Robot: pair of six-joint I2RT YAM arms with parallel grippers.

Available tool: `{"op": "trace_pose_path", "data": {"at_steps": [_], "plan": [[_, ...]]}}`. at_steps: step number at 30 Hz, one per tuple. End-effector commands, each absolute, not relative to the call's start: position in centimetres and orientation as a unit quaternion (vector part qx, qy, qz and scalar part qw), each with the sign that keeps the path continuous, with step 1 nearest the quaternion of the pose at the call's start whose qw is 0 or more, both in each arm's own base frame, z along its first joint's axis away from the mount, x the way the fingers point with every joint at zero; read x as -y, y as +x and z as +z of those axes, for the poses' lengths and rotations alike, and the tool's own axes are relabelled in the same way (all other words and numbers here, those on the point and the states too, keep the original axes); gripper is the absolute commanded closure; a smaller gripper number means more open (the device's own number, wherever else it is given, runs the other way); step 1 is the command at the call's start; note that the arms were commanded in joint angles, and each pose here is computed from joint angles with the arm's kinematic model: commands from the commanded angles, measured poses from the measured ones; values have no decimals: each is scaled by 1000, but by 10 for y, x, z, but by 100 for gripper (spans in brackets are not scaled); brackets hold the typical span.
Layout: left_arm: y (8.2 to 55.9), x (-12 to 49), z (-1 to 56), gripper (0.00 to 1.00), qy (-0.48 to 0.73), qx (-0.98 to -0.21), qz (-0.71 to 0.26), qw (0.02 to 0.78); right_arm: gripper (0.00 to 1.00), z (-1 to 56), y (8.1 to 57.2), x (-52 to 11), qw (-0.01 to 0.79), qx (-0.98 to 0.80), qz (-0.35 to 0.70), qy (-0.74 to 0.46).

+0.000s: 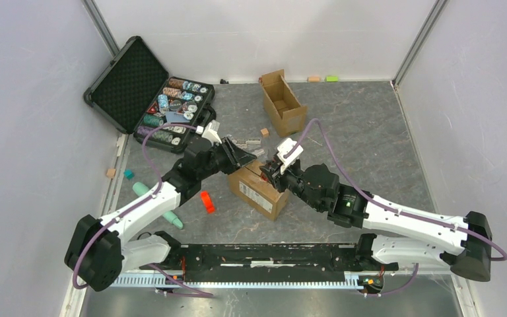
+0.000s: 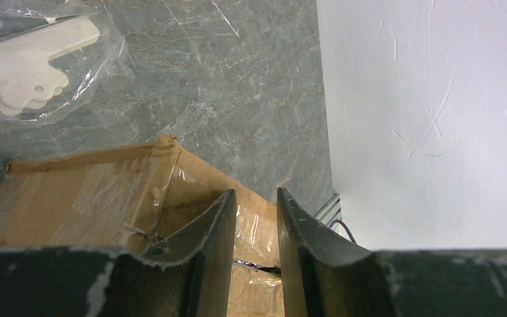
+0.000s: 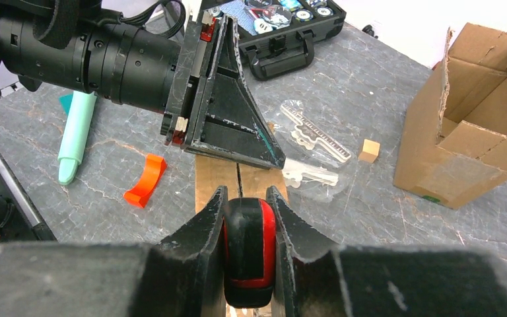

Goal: Unpack the express box

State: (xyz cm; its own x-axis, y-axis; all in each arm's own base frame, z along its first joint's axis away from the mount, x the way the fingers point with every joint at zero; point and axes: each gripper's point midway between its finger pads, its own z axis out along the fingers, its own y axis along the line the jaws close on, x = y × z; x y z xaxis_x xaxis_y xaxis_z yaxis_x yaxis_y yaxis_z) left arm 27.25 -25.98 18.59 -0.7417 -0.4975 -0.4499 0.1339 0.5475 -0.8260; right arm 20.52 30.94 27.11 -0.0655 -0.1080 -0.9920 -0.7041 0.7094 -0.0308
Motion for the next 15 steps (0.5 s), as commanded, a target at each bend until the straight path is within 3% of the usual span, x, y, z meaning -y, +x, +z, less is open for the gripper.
{"op": "trace_pose_path", "data": {"at_steps": [1, 15], "plan": [[261, 225, 101, 63, -131, -880, -341, 305, 100, 302, 203, -299, 633, -679, 251, -276], [262, 213, 86, 63, -141, -883, -330, 302, 100, 282, 193, -277, 608, -706, 243, -270]]}}
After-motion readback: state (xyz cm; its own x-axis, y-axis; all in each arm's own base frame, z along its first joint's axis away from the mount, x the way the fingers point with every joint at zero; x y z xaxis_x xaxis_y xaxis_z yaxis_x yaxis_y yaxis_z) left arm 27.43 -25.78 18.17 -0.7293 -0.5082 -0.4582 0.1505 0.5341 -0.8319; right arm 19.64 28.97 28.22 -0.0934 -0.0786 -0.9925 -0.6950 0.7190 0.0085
